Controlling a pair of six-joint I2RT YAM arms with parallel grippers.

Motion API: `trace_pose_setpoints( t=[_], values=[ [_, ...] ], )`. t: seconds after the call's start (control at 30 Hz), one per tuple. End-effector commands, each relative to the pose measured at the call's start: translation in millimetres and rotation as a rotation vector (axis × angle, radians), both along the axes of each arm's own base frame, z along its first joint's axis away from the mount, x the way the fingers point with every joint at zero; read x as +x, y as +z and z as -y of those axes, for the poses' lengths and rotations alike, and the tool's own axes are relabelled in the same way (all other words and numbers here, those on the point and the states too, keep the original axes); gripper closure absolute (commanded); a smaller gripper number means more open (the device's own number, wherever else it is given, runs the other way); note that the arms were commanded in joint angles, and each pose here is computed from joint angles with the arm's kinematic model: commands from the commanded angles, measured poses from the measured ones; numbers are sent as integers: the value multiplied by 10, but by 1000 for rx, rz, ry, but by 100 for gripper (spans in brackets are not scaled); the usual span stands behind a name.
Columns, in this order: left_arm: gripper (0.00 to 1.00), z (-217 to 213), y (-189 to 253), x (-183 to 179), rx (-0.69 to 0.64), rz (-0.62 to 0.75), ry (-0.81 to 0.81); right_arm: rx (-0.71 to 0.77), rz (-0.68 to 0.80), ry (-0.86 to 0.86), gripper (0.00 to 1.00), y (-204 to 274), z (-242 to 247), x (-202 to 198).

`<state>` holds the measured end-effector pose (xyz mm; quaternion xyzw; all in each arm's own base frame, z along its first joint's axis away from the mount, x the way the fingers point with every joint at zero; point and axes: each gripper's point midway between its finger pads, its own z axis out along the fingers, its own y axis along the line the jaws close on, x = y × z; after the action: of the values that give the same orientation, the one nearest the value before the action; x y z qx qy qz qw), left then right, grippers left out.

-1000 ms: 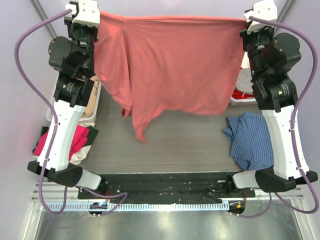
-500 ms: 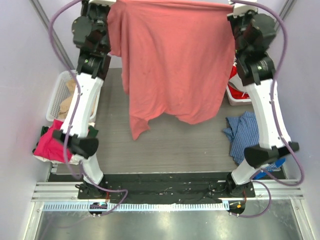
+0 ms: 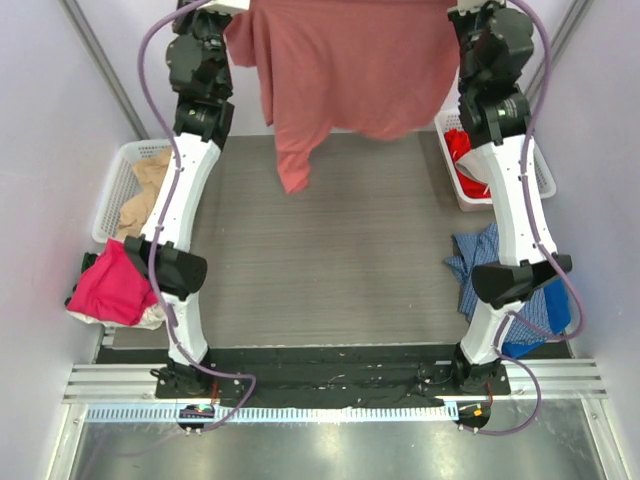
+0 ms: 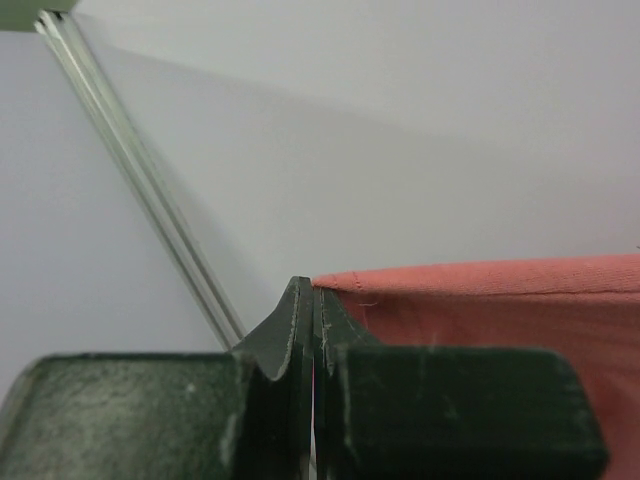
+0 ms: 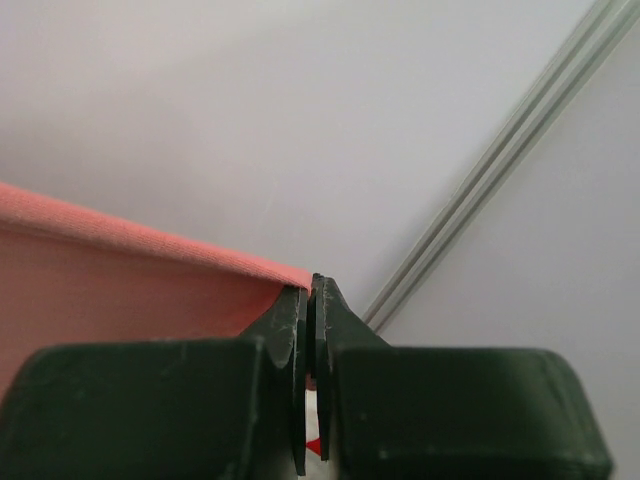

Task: Fold and stack the t-shirts
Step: Flatten the tshirt out

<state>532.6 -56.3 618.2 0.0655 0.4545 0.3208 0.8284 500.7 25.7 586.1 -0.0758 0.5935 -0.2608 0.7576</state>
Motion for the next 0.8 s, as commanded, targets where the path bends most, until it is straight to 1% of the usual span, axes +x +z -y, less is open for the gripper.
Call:
trace_pose_setpoints(
  t=[0.0,0.03,0.07,0.1,0.13,0.17,0.2,0.23,0.27,0.3,0.33,0.37,0.4,0.43,0.47,0.5,0.53,0.6,0.63,0.67,0.7,0.73,0.77],
  values=[
    [100,-732,1225,-1590,-160,401,85,92,257,-109,99,904,479,-1012],
    [100,-783,1246,-1703,-167,409,93,89,240,-100,99,848,469,-1007],
    [100,-807,1262,-1775,-166,411,96,98,268,-95,99,945,507,-1211],
    [100,-797,1147,-1695,-151,373,106,101,263,-90,99,919,505,-1248],
    [100,-804,1110,-1717,-151,368,109,91,220,-88,99,765,491,-1196],
    [100,-862,1161,-1926,-155,385,112,86,206,-86,99,701,489,-1206],
    [100,-808,905,-1724,-128,311,114,87,220,-86,99,736,532,-1387],
    [100,-814,825,-1737,-124,294,115,67,151,-85,99,462,500,-1259],
    [100,-841,780,-1831,-124,282,119,63,139,-84,99,384,503,-1281],
    [100,-807,461,-1636,-106,196,127,64,142,-79,99,369,523,-1420],
    [100,-797,275,-1559,-97,137,134,46,65,-79,99,57,497,-1293],
    [100,-821,145,-1589,-95,100,142,40,33,-78,99,-83,490,-1291],
    [100,-778,-320,-1374,-68,-10,146,38,24,-76,99,-152,507,-1366],
    [100,-752,-562,-1300,-52,-67,144,21,-54,-72,99,-507,472,-1260],
    [100,-734,-779,-1254,-35,-111,142,17,-85,-61,99,-652,456,-1243],
    [100,-700,-1185,-1152,-5,-196,139,14,-115,-56,99,-792,443,-1224],
    [100,-682,-1338,-1115,0,-223,132,12,-157,-50,99,-991,426,-1193],
    [100,-661,-1596,-1007,3,-278,127,9,-187,-47,99,-1127,407,-1150],
    [100,-696,-1637,-965,-11,-293,132,5,-200,-54,99,-1171,409,-1102],
    [100,-712,-1633,-921,-54,-289,118,3,-200,-63,99,-1167,419,-1059],
    [100,-775,-1575,-821,-78,-299,129,9,-179,-69,99,-1077,433,-1047],
    [100,-805,-1521,-768,-101,-295,128,7,-188,-74,99,-1108,434,-945],
    [100,-843,-1241,-746,-154,-236,114,14,-178,-79,99,-1072,448,-900]
  ],
)
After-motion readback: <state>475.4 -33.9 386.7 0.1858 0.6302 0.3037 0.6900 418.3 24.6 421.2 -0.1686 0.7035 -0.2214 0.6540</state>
